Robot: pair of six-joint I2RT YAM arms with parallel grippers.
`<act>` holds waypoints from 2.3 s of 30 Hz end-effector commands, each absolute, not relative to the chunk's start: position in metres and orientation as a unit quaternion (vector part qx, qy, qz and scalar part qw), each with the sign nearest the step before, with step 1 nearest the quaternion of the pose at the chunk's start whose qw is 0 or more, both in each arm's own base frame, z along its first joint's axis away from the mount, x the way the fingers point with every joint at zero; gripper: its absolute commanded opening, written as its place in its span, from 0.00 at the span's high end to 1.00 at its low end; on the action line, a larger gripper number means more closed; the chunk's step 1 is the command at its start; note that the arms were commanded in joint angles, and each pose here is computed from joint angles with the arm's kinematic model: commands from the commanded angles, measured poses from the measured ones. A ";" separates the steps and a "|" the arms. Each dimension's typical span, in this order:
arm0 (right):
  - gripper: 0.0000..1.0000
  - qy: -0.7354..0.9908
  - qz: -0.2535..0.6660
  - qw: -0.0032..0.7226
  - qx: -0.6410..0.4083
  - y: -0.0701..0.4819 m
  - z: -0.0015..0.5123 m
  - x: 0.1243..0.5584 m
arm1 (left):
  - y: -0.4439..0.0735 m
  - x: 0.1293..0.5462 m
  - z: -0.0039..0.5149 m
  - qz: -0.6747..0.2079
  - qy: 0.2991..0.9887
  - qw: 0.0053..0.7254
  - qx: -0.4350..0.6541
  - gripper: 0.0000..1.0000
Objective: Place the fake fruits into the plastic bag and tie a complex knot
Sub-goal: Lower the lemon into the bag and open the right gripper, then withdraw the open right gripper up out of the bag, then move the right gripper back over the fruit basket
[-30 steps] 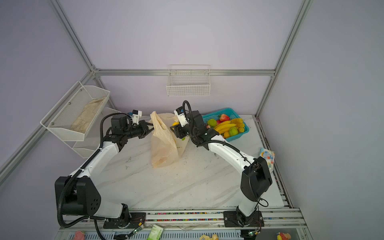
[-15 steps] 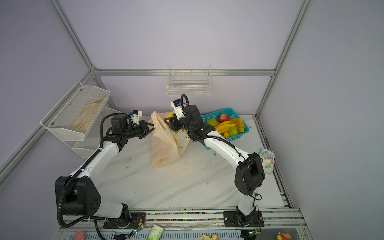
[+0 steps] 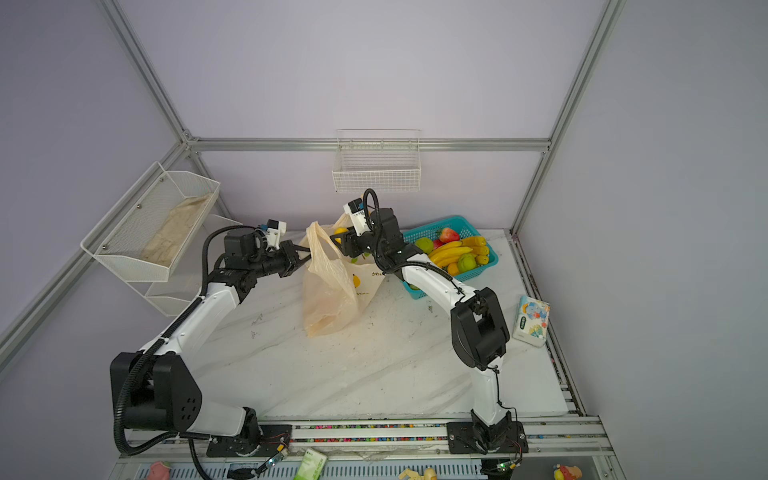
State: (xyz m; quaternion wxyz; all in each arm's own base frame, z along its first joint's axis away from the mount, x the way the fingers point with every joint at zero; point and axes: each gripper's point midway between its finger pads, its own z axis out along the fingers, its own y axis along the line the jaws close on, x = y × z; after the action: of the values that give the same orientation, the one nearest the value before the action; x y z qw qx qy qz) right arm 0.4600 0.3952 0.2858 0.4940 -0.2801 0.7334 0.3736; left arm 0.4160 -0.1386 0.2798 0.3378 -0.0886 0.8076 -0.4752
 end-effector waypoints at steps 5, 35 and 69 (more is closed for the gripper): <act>0.78 0.749 0.354 0.482 -0.284 0.370 0.252 0.460 | -0.142 0.408 0.285 -0.482 0.800 0.350 -0.069 1.00; 0.22 0.765 0.383 0.460 -0.239 0.344 0.279 0.418 | -0.139 0.403 0.297 -0.473 0.797 0.370 -0.061 1.00; 0.31 0.737 0.462 0.385 -0.308 0.301 0.287 0.306 | -0.107 0.406 0.308 -0.441 0.795 0.408 -0.090 1.00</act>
State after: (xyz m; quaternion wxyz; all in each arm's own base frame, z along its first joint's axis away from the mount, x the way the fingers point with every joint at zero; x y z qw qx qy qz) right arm 0.3165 0.3089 0.2600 0.3513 -0.2922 0.7613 0.4601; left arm 0.4107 -0.1113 0.3036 0.3880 -0.1004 0.8000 -0.4465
